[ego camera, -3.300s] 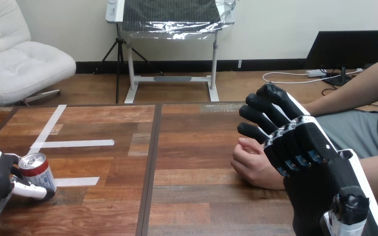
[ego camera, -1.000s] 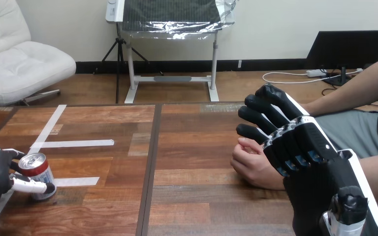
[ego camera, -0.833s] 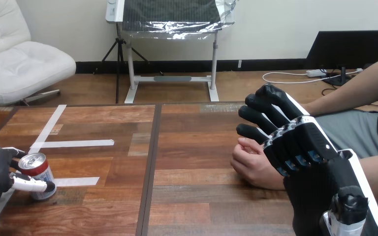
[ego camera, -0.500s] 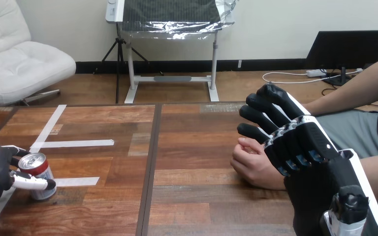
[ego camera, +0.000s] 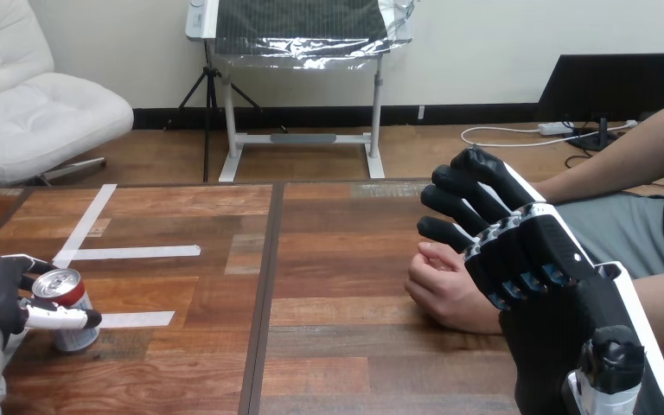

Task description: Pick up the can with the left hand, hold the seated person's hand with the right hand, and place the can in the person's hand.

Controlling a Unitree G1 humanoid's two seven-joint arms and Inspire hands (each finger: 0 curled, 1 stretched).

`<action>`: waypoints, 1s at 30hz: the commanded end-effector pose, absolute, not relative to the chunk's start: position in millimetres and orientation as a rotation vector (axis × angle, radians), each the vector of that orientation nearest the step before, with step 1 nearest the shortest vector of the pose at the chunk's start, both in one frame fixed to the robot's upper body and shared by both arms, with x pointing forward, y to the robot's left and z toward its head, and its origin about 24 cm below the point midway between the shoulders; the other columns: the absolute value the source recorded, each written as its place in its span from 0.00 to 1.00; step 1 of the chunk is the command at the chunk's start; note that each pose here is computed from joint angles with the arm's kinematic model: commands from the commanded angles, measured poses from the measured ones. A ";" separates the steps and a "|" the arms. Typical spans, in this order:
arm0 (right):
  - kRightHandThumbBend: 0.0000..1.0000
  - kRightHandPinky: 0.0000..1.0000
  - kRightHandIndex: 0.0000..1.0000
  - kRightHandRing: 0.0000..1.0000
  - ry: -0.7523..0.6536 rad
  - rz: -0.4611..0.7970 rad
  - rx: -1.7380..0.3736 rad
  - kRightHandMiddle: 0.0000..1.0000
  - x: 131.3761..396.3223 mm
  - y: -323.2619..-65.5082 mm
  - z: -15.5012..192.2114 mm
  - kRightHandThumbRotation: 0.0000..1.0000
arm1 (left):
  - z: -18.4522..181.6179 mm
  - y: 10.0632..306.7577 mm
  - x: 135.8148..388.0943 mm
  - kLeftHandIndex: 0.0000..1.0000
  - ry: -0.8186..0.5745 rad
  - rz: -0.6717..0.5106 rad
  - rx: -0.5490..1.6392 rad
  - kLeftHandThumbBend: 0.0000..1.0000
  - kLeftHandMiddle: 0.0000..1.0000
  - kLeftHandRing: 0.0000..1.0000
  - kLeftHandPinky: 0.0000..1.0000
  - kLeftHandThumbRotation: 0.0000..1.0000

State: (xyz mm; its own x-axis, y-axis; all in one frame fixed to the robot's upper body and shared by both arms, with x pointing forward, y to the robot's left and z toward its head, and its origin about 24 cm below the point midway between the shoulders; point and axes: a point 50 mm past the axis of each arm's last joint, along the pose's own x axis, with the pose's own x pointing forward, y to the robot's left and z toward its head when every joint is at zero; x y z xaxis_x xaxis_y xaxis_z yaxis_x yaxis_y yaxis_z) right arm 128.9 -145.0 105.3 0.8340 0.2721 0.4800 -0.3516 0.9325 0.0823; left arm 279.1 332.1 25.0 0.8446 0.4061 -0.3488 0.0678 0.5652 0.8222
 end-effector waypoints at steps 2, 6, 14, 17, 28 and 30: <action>0.97 0.83 0.87 0.87 -0.579 0.344 0.168 0.87 130.2 -142.9 121.9 0.86 | 44.9 326.1 296.3 0.70 0.442 0.256 0.930 0.84 0.69 0.64 0.55 0.14; 0.97 0.83 0.87 0.87 -0.579 0.344 0.170 0.87 130.1 -143.0 122.0 0.85 | 44.4 325.7 296.2 0.69 0.442 0.262 0.926 0.84 0.68 0.63 0.55 0.13; 0.97 0.83 0.88 0.87 -0.579 0.349 0.171 0.87 130.1 -143.6 122.5 0.85 | 45.5 322.6 296.1 0.66 0.421 0.276 0.938 0.81 0.64 0.59 0.51 0.06; 0.97 0.83 0.88 0.87 -0.580 0.347 0.171 0.87 130.1 -143.6 122.5 0.85 | 44.9 322.6 296.3 0.64 0.417 0.280 0.945 0.80 0.62 0.57 0.49 0.03; 0.97 0.83 0.88 0.87 -0.579 0.342 0.170 0.88 129.1 -143.5 123.0 0.85 | 43.6 322.9 297.0 0.58 0.400 0.296 0.975 0.78 0.55 0.50 0.42 0.00; 0.97 0.83 0.88 0.87 -0.581 0.341 0.169 0.88 129.1 -143.6 123.0 0.85 | 43.2 323.3 297.0 0.57 0.399 0.298 0.976 0.77 0.55 0.49 0.41 0.00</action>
State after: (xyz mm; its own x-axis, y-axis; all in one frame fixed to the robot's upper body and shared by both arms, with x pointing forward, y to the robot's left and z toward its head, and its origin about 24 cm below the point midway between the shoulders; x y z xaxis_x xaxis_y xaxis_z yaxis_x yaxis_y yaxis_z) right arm 128.9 -145.1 105.4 0.8338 0.2717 0.4806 -0.3521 0.9322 0.0837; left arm 281.1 326.8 24.7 0.8587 0.4287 -0.2807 -0.0072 0.5578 0.8299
